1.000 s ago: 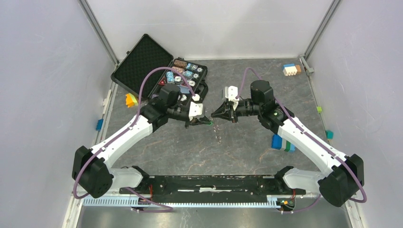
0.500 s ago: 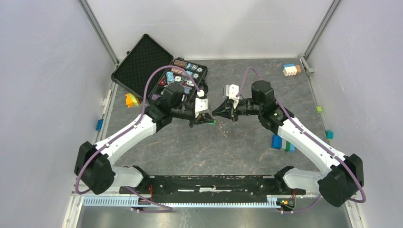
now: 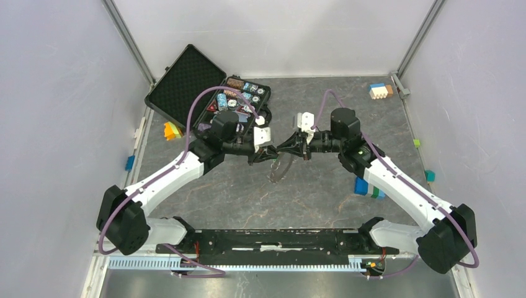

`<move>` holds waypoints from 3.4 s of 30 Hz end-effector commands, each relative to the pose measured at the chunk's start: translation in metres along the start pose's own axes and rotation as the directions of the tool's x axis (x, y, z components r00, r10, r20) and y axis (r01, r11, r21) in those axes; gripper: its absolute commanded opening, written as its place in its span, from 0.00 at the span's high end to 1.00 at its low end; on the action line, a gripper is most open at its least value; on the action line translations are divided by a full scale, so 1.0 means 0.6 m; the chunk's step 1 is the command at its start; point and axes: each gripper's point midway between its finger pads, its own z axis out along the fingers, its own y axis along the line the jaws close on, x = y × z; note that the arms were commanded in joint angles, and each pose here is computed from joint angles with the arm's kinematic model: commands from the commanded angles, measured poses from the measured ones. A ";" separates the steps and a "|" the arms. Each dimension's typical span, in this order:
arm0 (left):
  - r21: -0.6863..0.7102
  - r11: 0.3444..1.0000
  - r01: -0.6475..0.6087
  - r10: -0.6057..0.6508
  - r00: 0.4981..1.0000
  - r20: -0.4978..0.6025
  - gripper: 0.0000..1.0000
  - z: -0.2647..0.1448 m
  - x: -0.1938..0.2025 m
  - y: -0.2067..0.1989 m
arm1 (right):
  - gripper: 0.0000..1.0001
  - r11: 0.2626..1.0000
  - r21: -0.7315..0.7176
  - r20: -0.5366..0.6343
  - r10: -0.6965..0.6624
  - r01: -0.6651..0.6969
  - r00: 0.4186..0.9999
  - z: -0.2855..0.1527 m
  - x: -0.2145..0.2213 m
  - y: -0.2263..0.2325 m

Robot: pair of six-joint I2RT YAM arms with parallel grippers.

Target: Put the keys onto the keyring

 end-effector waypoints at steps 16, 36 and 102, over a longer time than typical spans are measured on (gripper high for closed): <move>0.023 0.997 -0.069 0.066 0.994 0.090 0.54 -0.033 -0.081 -0.005 | 1.00 0.996 0.000 0.045 -0.094 0.094 0.995 -0.011 -0.028 0.002; 0.032 0.998 -0.053 0.049 0.994 0.096 0.86 -0.033 -0.083 -0.006 | 1.00 0.995 -0.006 0.051 -0.097 0.097 0.994 -0.011 -0.032 0.004; 0.034 0.983 -0.179 0.183 0.962 -0.202 0.98 -0.047 -0.093 -0.014 | 1.00 0.992 -0.102 -0.013 -0.079 0.077 0.997 0.012 -0.001 0.026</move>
